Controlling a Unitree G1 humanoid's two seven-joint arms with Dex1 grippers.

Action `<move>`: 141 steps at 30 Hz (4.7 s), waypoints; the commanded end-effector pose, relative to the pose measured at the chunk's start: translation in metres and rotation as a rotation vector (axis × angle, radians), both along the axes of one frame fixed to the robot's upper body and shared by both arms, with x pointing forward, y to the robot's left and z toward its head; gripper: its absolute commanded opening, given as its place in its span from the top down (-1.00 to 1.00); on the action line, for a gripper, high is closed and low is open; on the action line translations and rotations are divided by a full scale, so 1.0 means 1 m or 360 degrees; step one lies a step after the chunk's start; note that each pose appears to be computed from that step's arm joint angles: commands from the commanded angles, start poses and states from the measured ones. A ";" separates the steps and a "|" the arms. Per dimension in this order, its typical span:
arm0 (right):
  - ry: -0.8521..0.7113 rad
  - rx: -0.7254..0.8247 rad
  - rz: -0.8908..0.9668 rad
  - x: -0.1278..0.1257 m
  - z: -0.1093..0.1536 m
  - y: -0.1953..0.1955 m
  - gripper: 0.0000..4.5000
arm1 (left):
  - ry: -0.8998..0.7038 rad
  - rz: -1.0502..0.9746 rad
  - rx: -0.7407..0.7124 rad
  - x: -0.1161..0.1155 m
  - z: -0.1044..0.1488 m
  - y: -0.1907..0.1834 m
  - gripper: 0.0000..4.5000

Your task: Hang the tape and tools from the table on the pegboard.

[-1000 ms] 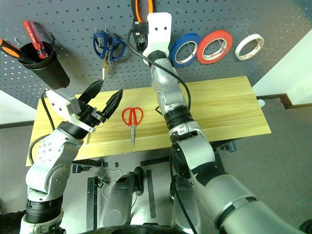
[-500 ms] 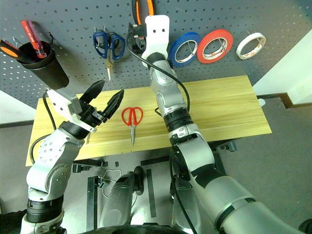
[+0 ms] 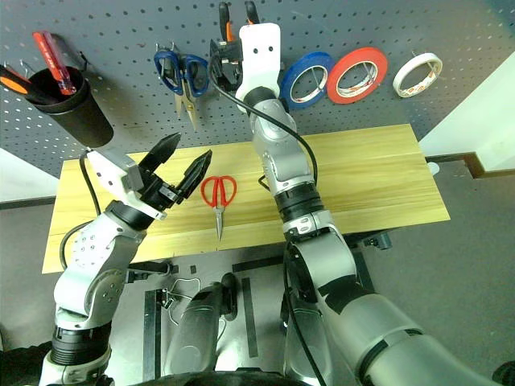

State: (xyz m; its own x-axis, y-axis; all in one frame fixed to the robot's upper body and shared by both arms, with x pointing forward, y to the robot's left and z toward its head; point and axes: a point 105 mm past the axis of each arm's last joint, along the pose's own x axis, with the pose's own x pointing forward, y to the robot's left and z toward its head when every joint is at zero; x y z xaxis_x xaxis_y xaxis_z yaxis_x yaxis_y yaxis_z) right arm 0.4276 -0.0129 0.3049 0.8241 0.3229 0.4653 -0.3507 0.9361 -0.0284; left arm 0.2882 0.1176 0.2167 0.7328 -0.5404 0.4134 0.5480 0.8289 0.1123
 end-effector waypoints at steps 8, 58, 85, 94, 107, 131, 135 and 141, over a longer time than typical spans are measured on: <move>-0.0084 -0.0027 0.0027 -0.018 0.012 0.003 -0.97 | -0.0111 -0.0033 -0.0016 0.001 0.009 -0.005 -0.62; 0.0313 -0.0257 -0.0275 -0.103 -0.061 -0.086 -0.97 | 0.1365 0.0929 0.0009 0.039 -0.155 -0.006 -0.62; 0.0964 -0.0789 0.0507 -0.168 -0.147 -0.071 -0.97 | 0.1576 0.0925 -0.0020 0.048 -0.173 -0.021 -0.62; 0.0924 -0.0692 0.0537 -0.169 -0.146 -0.069 -0.97 | 0.1592 0.0937 -0.0017 0.052 -0.175 -0.022 -0.62; 0.0913 -0.0657 0.0579 -0.174 -0.144 -0.061 -0.97 | 0.1626 0.0943 0.0009 0.050 -0.181 -0.024 -0.62; 0.0852 -0.0618 0.0578 -0.175 -0.133 -0.053 -0.97 | 0.1762 0.0890 0.0113 0.047 -0.209 -0.040 -0.62; 0.0845 -0.0613 0.0577 -0.175 -0.132 -0.051 -0.97 | 0.1787 0.0893 0.0167 0.046 -0.213 -0.042 -0.62; 0.0840 -0.0613 0.0566 -0.175 -0.131 -0.051 -0.97 | 0.1815 0.0930 0.0228 0.042 -0.218 -0.039 -0.62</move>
State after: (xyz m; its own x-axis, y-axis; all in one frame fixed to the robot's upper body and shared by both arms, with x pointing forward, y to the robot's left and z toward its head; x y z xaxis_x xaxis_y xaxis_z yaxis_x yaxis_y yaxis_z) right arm 0.2613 -0.0710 0.1617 0.7359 0.6421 -0.2149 -0.6652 0.7448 -0.0524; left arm 0.3512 0.0899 0.0321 0.8536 0.0209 -0.5205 -0.0682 0.9951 -0.0719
